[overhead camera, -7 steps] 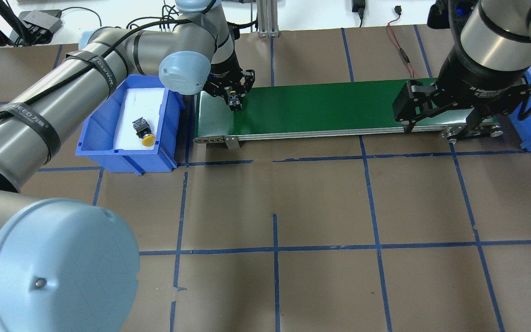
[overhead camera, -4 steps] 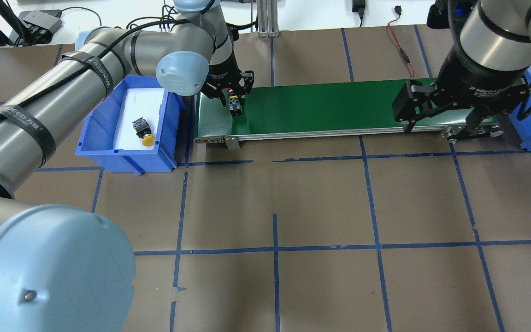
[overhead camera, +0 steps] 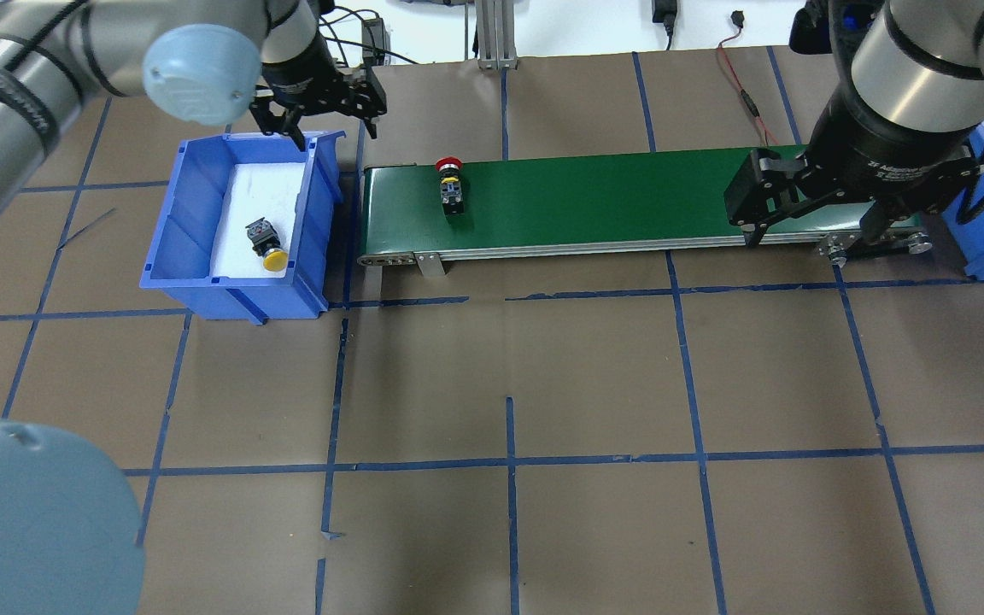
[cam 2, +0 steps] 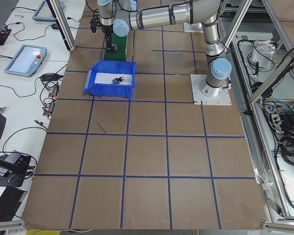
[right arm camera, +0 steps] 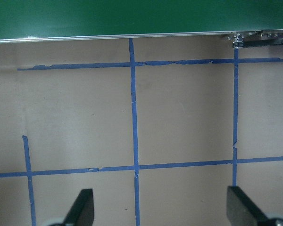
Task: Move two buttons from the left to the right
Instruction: 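Release the button on the belt and raise the left gripper, then lower left gripper onto second button while right gripper reaches the first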
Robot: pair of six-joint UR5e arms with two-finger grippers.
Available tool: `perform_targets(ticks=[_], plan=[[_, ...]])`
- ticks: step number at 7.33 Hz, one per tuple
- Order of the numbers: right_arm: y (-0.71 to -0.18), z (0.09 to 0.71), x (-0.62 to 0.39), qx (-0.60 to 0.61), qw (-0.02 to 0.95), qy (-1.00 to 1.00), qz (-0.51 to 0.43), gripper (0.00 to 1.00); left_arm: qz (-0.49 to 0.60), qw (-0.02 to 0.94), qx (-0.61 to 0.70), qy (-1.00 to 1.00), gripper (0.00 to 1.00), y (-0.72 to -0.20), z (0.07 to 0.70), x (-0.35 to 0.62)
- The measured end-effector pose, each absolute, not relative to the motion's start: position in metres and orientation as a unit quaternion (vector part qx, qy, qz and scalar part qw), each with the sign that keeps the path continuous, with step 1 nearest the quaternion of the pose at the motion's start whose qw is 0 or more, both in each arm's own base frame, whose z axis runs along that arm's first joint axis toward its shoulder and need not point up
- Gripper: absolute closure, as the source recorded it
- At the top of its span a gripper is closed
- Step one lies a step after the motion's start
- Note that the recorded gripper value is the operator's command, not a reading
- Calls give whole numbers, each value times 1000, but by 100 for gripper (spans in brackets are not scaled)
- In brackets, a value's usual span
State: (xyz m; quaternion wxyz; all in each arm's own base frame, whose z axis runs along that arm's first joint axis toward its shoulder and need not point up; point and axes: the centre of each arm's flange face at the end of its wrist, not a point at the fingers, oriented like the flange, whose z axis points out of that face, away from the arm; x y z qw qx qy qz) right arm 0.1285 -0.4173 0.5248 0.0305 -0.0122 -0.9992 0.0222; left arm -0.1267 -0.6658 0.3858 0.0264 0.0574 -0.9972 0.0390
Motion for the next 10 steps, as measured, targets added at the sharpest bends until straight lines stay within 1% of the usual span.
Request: perform_targets(ticks=[2,5,7,8,9,10], plan=[[-421,522,131,-6,23,-999,23,0,25,21,55,-998,0,-656,407,-46],[-438,510,141,3,-7,-1000,21,0,7,19,20,-1000,0,-646,383,-19],[-458,494,164,25,-9,-999,25,0,-3,15,32,-999,13,-641,369,-17],[-470,487,176,35,-9,-999,25,0,-8,14,49,-999,8,-642,362,-16],[-483,481,189,46,-9,-999,23,0,-16,14,63,-998,7,-645,352,-14],[-495,474,202,56,-9,-998,20,0,-22,15,69,-997,3,-649,343,-13]])
